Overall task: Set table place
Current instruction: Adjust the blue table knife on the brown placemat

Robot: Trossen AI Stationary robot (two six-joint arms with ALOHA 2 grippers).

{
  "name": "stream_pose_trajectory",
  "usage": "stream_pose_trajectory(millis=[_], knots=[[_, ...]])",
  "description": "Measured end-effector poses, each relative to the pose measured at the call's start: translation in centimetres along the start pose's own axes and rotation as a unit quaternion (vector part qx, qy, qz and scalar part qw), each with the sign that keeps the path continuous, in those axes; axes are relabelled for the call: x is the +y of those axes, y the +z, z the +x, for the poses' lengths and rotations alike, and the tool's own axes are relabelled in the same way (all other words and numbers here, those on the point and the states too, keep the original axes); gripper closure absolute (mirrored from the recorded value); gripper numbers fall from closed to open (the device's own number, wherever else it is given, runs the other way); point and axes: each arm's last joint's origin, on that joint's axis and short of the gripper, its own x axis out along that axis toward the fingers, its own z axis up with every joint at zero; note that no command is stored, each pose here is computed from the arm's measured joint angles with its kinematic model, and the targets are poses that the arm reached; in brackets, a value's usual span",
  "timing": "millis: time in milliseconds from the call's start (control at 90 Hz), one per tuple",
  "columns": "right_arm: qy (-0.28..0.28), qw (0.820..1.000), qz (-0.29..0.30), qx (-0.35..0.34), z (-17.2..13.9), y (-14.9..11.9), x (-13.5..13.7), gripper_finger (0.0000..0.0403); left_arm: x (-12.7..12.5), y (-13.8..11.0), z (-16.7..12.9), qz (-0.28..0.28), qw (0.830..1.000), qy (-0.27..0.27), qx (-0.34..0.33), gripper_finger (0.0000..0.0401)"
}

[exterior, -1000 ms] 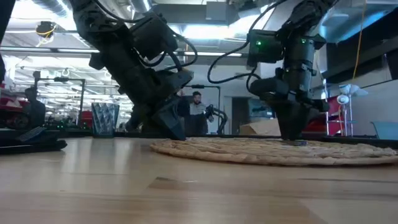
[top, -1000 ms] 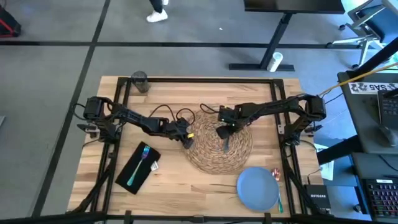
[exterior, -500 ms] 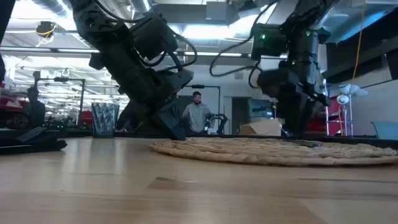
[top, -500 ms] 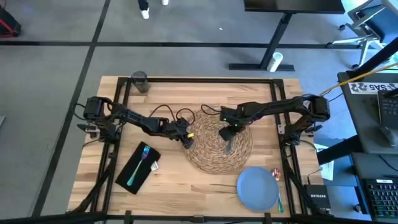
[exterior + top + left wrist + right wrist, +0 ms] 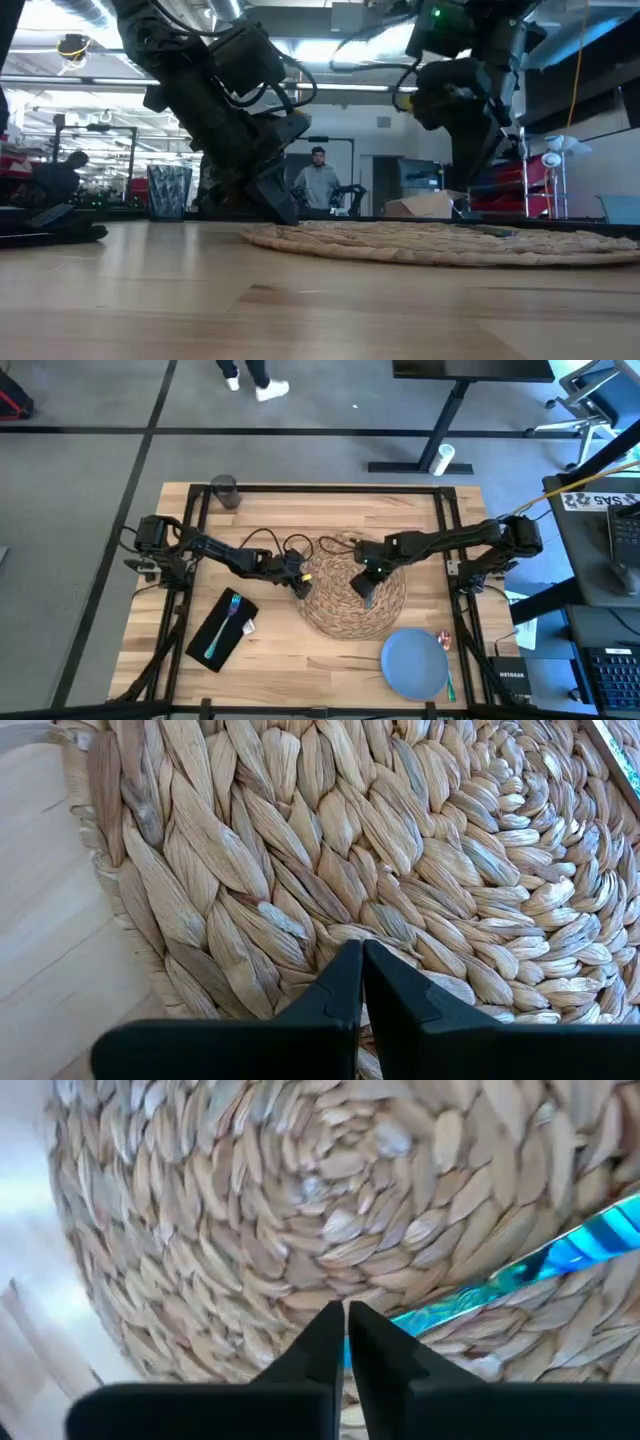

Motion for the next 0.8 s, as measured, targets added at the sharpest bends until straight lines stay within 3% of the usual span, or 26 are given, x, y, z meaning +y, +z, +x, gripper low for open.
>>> stream_pose_trajectory(millis=[444, 800], knots=[[-0.034, 0.999, 0.006, 0.018, 2.6, -2.1, 0.3, 0.0402, 0.0, 0.0, 0.0, 0.001, 1.0, 0.0, -0.001, 0.0401], [-0.011, 1.0, 0.003, 0.003, 3.2, -1.8, 0.5, 0.0403, 0.0, 0.0, 0.0, 0.0, 1.0, -0.002, -0.001, 0.0401]])
